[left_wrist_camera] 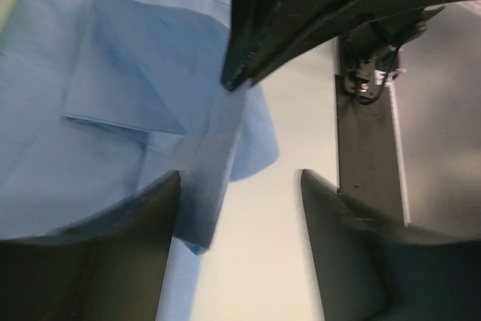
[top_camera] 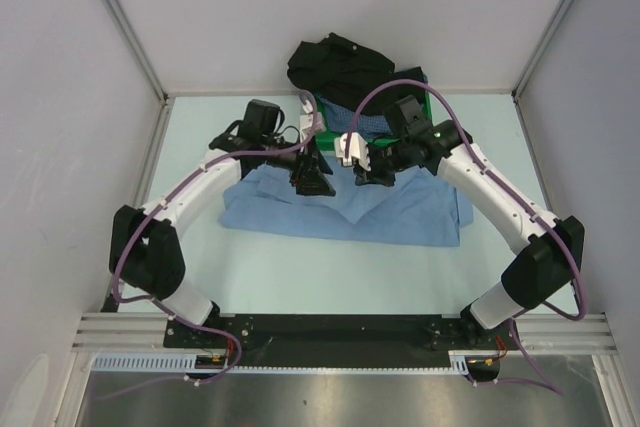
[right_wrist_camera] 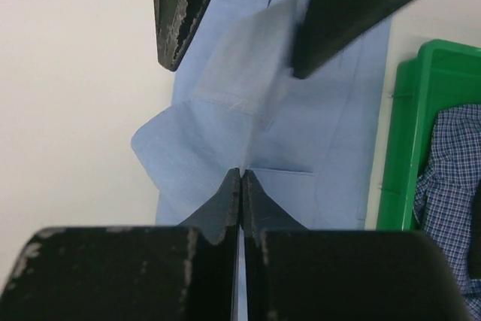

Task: Fold and stack the long sleeve shirts
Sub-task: Fold the shirt

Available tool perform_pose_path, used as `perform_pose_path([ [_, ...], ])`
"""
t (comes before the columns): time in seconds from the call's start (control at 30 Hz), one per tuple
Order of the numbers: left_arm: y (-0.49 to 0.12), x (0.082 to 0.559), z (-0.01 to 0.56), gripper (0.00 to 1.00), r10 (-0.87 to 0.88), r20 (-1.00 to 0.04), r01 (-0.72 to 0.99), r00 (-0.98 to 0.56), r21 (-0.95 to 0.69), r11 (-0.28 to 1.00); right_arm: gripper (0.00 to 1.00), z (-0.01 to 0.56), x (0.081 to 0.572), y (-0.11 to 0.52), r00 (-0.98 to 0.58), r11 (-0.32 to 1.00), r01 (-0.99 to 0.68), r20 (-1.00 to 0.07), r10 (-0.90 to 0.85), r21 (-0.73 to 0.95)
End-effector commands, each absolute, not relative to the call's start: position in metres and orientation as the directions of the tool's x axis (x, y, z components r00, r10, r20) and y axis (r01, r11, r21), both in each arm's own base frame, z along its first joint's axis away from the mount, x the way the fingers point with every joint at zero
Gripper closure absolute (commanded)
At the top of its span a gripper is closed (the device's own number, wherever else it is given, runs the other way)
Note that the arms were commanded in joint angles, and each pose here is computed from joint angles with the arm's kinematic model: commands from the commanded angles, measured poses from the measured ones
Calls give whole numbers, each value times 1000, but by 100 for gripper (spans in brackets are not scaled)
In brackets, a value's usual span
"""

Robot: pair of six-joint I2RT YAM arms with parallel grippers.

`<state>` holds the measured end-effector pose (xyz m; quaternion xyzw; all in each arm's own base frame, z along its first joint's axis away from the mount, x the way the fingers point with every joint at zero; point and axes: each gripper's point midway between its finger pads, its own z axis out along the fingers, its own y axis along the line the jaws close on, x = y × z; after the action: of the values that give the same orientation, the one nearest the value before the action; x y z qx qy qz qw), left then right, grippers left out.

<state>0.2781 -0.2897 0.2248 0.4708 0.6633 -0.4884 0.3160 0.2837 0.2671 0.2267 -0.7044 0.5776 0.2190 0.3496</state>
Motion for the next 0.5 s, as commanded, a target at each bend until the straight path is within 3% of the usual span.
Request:
perform_pose_path([
  [0.0,-297,269,231,53,347,-891,953,-292,-303,23,100,247,291,267,266,-45,-950,-725,-635,-309],
  [0.07,-297,283,242,78,360,-896,965,-260,-255,62,100,252,296,265,244,0,-950,-737,-631,-314],
  [0.1,-296,293,246,100,376,-897,973,-232,-214,89,99,255,304,260,222,39,-948,-742,-632,-316],
  [0.2,-287,342,270,100,440,-886,969,-146,-38,245,89,264,324,240,118,190,-938,-780,-614,-291],
  [0.23,-282,365,266,100,476,-868,948,-141,19,316,61,262,333,232,72,250,-926,-785,-616,-282],
  [0.33,-276,415,302,100,532,-846,878,-2,253,406,34,255,357,196,-106,441,-872,-798,-594,-213],
  [0.47,-282,470,335,100,595,-784,742,178,504,442,36,231,359,145,-422,626,-775,-808,-411,87],
])
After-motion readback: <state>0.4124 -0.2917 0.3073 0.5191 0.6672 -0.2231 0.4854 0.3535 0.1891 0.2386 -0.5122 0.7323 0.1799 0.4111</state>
